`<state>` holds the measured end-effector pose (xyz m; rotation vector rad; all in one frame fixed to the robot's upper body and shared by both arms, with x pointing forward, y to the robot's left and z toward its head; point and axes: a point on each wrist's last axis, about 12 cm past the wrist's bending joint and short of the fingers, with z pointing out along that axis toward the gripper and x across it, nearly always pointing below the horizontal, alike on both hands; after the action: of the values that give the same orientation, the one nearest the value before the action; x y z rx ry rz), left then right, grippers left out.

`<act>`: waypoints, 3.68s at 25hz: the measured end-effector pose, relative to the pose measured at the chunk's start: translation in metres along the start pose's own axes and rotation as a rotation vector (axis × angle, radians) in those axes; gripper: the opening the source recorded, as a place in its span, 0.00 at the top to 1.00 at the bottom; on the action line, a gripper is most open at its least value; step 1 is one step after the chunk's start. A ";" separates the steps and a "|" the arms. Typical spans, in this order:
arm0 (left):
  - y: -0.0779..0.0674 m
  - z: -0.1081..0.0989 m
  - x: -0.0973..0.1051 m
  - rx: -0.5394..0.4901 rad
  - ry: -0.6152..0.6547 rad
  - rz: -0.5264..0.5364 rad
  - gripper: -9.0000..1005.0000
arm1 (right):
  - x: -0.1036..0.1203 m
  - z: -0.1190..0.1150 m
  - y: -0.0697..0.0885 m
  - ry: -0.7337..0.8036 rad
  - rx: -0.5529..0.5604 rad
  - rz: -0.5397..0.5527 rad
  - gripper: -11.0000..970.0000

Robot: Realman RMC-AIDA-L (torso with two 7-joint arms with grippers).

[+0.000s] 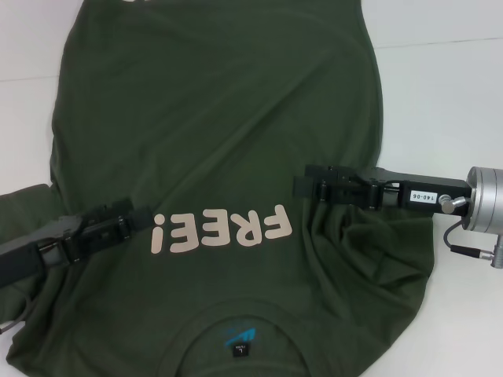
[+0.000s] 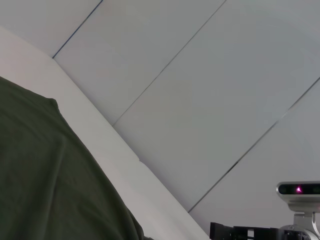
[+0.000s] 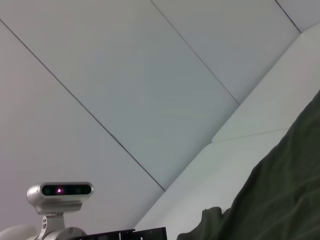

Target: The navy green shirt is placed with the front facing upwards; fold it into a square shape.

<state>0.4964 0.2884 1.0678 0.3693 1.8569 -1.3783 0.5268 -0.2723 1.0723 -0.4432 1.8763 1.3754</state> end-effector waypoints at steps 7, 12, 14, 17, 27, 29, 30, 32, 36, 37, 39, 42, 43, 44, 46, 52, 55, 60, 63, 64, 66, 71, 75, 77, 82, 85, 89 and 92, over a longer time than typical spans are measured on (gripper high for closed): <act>0.000 0.001 0.001 0.001 0.004 0.000 0.10 | 0.000 0.000 0.000 0.000 0.000 0.000 0.05; 0.000 0.001 0.002 0.002 0.009 -0.005 0.10 | -0.002 0.002 0.000 0.002 -0.004 -0.004 0.05; 0.000 0.001 0.002 -0.001 0.007 -0.009 0.10 | -0.003 0.002 0.000 0.003 -0.006 -0.006 0.05; 0.001 0.000 0.002 -0.008 -0.001 -0.013 0.10 | -0.004 0.003 0.000 0.004 -0.007 -0.008 0.05; 0.009 -0.018 -0.008 -0.096 -0.006 0.006 0.10 | -0.002 0.002 0.000 0.001 -0.004 -0.003 0.06; 0.012 -0.026 -0.012 -0.139 0.005 0.017 0.10 | -0.002 0.001 0.000 -0.001 -0.003 -0.002 0.06; 0.013 -0.029 -0.014 -0.156 0.011 0.021 0.10 | -0.002 0.001 0.000 -0.002 -0.003 -0.001 0.06; 0.015 -0.037 -0.016 -0.192 0.029 0.024 0.10 | -0.002 0.001 0.000 -0.003 -0.004 0.000 0.06; 0.019 -0.052 -0.020 -0.255 0.055 0.024 0.10 | -0.001 0.003 0.001 -0.007 -0.006 0.002 0.06; 0.020 -0.055 -0.021 -0.269 0.064 0.021 0.10 | -0.001 0.003 0.001 -0.008 -0.007 0.003 0.06; 0.021 -0.061 -0.023 -0.297 0.082 0.019 0.10 | -0.001 0.004 0.001 -0.009 -0.009 0.003 0.06; 0.024 -0.072 -0.026 -0.352 0.103 0.020 0.10 | -0.002 0.005 0.001 -0.010 -0.011 0.002 0.06; 0.025 -0.074 -0.027 -0.368 0.107 0.019 0.10 | -0.002 0.005 0.001 -0.010 -0.012 0.002 0.06; 0.026 -0.077 -0.029 -0.389 0.108 0.020 0.10 | -0.002 0.005 0.001 -0.010 -0.012 0.002 0.06; 0.029 -0.082 -0.030 -0.426 0.110 0.022 0.10 | -0.002 0.005 0.001 -0.010 -0.013 0.002 0.06; 0.039 -0.087 -0.031 -0.531 0.137 0.020 0.10 | -0.002 0.005 0.002 -0.014 -0.014 0.004 0.06; 0.044 -0.089 -0.031 -0.573 0.139 0.024 0.10 | -0.001 0.003 0.002 -0.018 -0.012 0.007 0.06; 0.049 -0.091 -0.032 -0.621 0.131 0.029 0.10 | 0.000 0.002 0.001 -0.026 -0.009 0.011 0.06; 0.051 -0.092 -0.033 -0.637 0.130 0.029 0.10 | 0.000 0.001 0.001 -0.026 -0.008 0.013 0.06; 0.051 -0.092 -0.033 -0.641 0.130 0.029 0.10 | 0.000 0.001 0.001 -0.027 -0.008 0.013 0.06; 0.052 -0.092 -0.032 -0.646 0.131 0.028 0.10 | 0.000 0.001 0.001 -0.028 -0.008 0.014 0.06; 0.054 -0.093 -0.030 -0.666 0.148 0.018 0.10 | 0.000 0.001 0.002 -0.029 -0.009 0.015 0.06; 0.055 -0.093 -0.029 -0.670 0.151 0.015 0.10 | 0.000 0.001 0.002 -0.029 -0.009 0.015 0.06; 0.056 -0.092 -0.028 -0.673 0.151 0.011 0.10 | 0.000 0.001 0.002 -0.029 -0.009 0.015 0.06; 0.058 -0.089 -0.024 -0.675 0.153 0.004 0.10 | 0.000 0.001 0.002 -0.030 -0.009 0.015 0.06; 0.059 -0.087 -0.023 -0.679 0.162 0.007 0.10 | -0.001 0.001 0.001 -0.030 -0.008 0.014 0.06; 0.060 -0.083 -0.023 -0.677 0.176 0.011 0.10 | -0.001 0.001 0.001 -0.030 -0.007 0.014 0.06; 0.059 -0.082 -0.023 -0.668 0.177 0.010 0.10 | -0.001 0.000 0.001 -0.031 -0.007 0.014 0.06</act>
<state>0.5151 0.3894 1.0534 0.1545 2.3222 -0.6636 0.5268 -0.2716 1.0737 -0.4107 1.8532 1.3906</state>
